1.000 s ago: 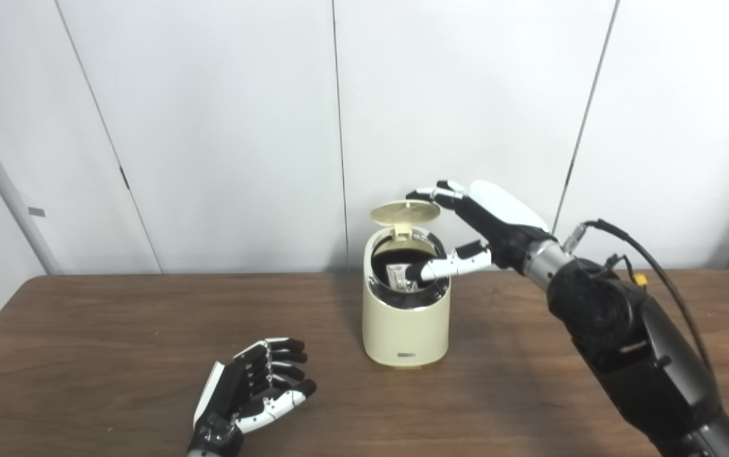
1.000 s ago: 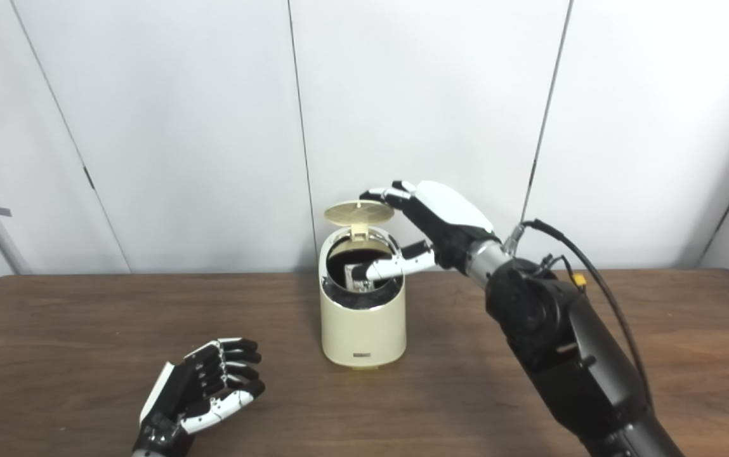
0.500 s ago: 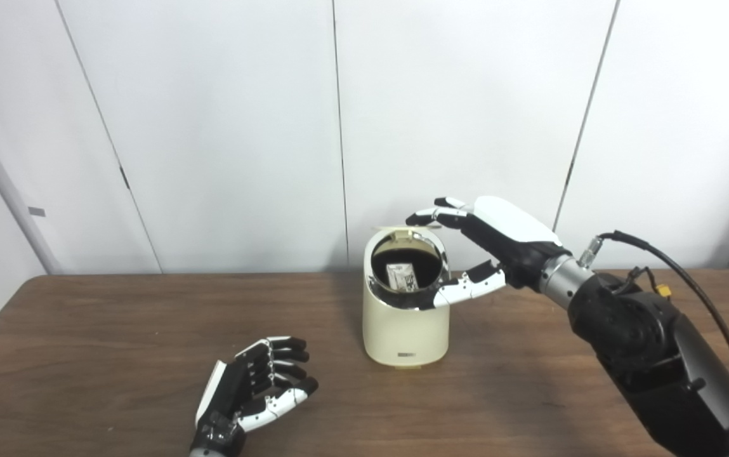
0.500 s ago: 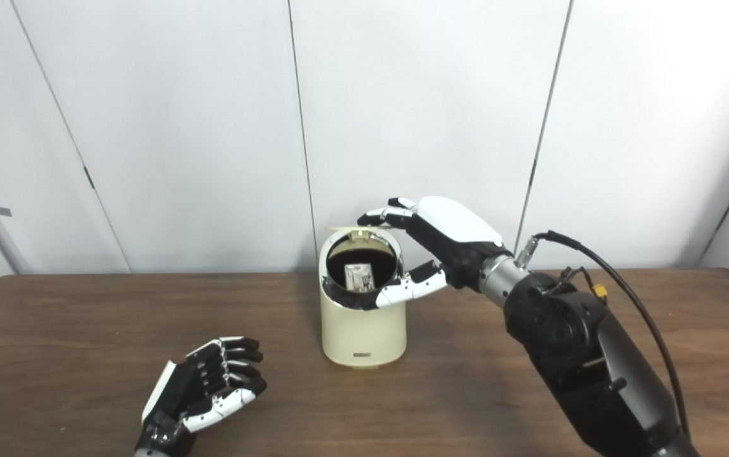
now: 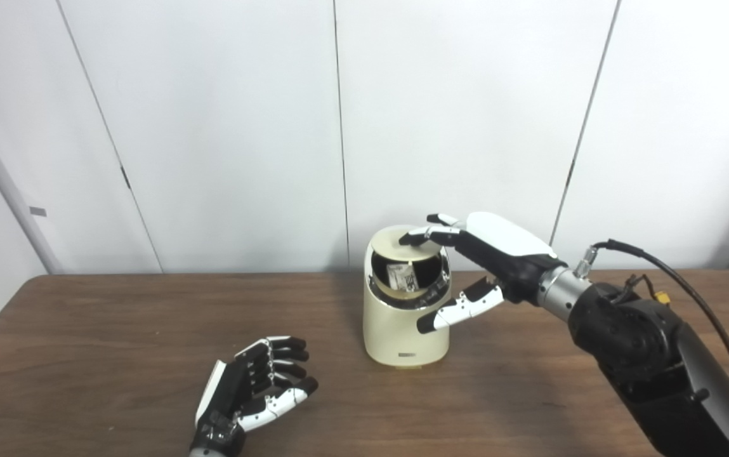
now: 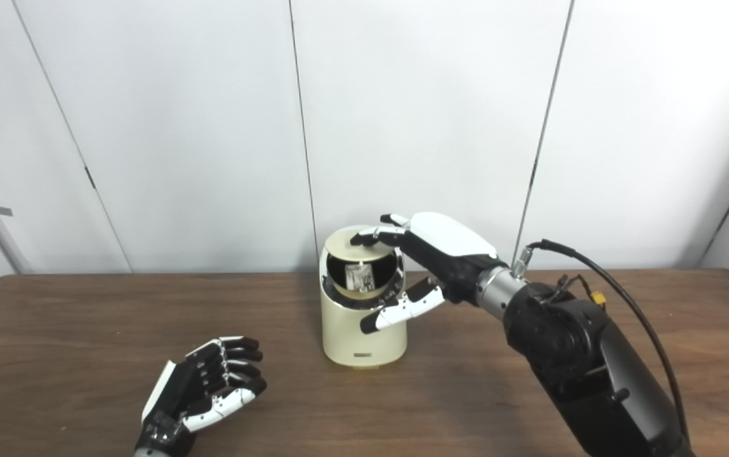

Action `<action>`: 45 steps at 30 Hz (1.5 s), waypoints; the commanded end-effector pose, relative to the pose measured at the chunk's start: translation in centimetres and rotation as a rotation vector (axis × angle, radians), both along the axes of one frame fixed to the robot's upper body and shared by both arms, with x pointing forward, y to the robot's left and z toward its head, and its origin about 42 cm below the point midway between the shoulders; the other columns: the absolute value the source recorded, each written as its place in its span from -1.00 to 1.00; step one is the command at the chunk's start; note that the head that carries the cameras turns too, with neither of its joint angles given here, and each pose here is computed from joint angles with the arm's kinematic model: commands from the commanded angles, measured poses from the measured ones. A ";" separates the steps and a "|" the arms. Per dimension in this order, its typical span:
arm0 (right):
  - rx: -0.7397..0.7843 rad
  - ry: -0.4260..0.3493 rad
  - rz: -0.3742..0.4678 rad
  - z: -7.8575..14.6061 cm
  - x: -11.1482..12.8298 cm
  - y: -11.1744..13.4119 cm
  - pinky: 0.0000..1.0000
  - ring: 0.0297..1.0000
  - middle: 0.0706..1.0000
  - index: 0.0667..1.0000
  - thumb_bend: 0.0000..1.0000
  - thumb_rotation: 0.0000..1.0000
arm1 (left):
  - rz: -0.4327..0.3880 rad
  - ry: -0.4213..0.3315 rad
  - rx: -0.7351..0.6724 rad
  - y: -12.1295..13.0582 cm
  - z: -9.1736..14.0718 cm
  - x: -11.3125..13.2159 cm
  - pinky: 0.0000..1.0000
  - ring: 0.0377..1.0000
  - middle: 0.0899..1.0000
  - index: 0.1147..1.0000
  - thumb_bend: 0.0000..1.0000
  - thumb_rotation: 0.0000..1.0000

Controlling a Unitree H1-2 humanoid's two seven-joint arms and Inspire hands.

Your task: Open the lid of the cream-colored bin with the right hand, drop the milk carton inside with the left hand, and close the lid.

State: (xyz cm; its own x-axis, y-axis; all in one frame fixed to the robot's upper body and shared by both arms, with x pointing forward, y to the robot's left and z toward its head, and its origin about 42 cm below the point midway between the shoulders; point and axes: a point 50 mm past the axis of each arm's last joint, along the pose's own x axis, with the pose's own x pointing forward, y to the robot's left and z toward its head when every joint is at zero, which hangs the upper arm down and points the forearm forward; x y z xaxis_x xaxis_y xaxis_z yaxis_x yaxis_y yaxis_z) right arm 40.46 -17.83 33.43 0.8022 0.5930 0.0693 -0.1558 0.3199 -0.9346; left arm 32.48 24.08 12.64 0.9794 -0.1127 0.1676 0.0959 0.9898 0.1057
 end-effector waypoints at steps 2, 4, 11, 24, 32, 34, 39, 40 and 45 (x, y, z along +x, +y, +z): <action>-0.002 -0.063 0.039 1.6 -0.5 0.7 0.87 0.94 0.65 0.65 0.41 0.01 | 0.000 -0.078 -0.006 -0.1 1.8 0.7 -0.13 0.11 0.22 0.25 0.40 -0.70; -0.012 -0.060 0.042 1.4 -0.5 0.7 0.86 0.95 0.66 0.65 0.40 0.03 | 0.002 -0.077 -0.002 -0.1 1.8 0.7 -0.12 0.11 0.21 0.25 0.40 -0.69; -0.019 -0.041 0.053 0.7 -0.8 0.8 0.82 0.96 0.65 0.64 0.39 -0.02 | -0.001 -0.076 -0.006 -0.1 2.0 0.6 -0.12 0.11 0.22 0.25 0.43 -0.68; -0.069 -0.005 0.029 0.0 -1.6 0.5 0.81 0.99 0.68 0.67 0.36 -0.02 | -0.001 -0.066 -0.011 0.1 2.2 0.4 -0.13 0.11 0.22 0.26 0.42 -0.70; -0.100 0.002 0.027 -0.4 -2.0 0.2 0.83 1.00 0.67 0.67 0.38 -0.02 | -0.007 -0.064 -0.012 0.2 2.3 0.3 -0.12 0.12 0.23 0.26 0.41 -0.70; -0.141 -0.026 0.037 -0.6 -2.1 0.2 0.83 0.96 0.65 0.68 0.39 0.00 | -0.005 -0.062 -0.008 0.1 2.3 0.2 -0.12 0.12 0.23 0.27 0.40 -0.69; -0.212 -0.062 0.034 -1.2 -2.1 0.3 0.90 0.90 0.61 0.67 0.41 0.02 | -0.002 -0.058 -0.011 0.1 2.5 0.0 -0.11 0.14 0.24 0.26 0.41 -0.70; -0.224 -0.063 0.031 -1.4 -2.1 0.3 0.91 0.91 0.61 0.67 0.43 0.02 | -0.003 -0.059 -0.012 0.1 2.5 0.0 -0.11 0.14 0.24 0.27 0.41 -0.70; -0.363 -0.064 -0.005 -2.1 -2.1 0.7 1.00 0.99 0.65 0.69 0.47 0.15 | -0.007 -0.059 -0.014 0.2 2.5 -0.1 -0.12 0.14 0.24 0.26 0.41 -0.69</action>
